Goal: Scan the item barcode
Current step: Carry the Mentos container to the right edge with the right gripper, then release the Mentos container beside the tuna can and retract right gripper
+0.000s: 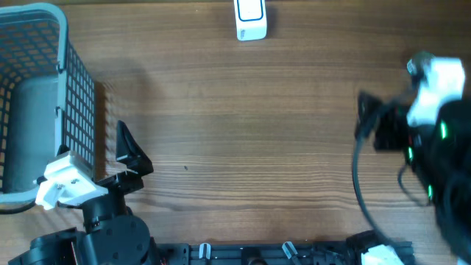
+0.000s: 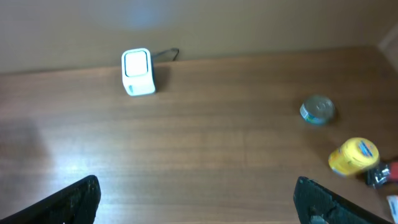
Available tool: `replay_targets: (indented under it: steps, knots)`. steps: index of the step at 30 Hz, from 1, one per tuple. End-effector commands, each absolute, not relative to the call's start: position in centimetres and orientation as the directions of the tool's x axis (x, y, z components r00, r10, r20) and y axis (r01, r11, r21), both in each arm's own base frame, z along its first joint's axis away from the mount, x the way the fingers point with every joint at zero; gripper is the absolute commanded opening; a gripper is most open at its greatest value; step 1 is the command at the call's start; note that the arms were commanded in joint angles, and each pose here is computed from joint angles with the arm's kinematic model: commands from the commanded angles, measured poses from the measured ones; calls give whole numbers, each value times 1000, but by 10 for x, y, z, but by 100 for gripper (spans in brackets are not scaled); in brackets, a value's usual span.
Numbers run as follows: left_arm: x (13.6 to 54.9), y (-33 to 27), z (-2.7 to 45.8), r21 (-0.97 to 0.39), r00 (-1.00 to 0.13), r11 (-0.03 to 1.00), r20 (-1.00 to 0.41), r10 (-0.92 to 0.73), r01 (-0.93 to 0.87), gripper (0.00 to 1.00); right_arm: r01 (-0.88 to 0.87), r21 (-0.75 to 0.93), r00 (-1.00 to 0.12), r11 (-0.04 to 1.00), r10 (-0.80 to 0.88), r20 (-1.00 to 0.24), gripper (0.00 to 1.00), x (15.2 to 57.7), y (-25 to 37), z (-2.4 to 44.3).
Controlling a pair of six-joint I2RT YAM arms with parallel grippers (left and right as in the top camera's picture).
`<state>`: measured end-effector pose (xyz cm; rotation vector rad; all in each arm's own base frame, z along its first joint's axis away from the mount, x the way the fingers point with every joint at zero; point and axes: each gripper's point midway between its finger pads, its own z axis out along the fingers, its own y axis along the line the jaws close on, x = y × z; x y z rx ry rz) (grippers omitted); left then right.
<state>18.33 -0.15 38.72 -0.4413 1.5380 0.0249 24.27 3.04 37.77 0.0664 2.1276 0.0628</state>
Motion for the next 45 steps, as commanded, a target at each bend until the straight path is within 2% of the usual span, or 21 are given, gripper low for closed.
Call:
replay_targets:
  steps: [1,4,8,14,21,26,31,35,37,40,42,45]
  knots:
    - [182,3,389,-291,93,902,-957,-275,-318,100,79,70,-591,994,103,-800,100,226,22,314]
    - [182,3,389,-290,93,903,-957,-275,-318,100,-49,121,-511,991,79,-856,100,223,40,323]
    - [182,3,389,-289,91,903,-957,-275,-317,100,37,228,-446,973,220,-868,100,222,32,336]
    - [182,3,389,-289,91,903,-957,-275,-317,100,52,237,-469,970,233,-852,100,225,33,330]
    - [182,3,389,-289,91,903,-957,-274,-317,100,91,436,-543,895,412,-732,100,230,55,317]
    - [182,3,389,-289,91,903,-957,-275,-317,100,113,408,-574,906,394,-717,100,239,55,306]
    - [182,3,389,-289,91,903,-957,-275,-317,100,212,280,-568,936,351,-744,100,251,34,293]
    - [182,3,389,-290,91,903,-957,-275,-317,100,109,148,-578,983,183,-795,100,261,38,296]
    - [182,3,389,-289,91,903,-957,-275,-317,100,58,115,-503,992,129,-855,100,265,37,314]
    - [182,3,389,-289,91,903,-957,-275,-317,100,-2,146,-265,989,140,-954,100,256,27,349]
    - [182,3,389,-289,91,903,-957,-275,-317,100,-50,115,-109,992,109,-988,100,242,21,355]
    - [182,3,389,-289,91,903,-957,-275,-317,100,-64,51,52,997,55,-997,100,222,12,337]
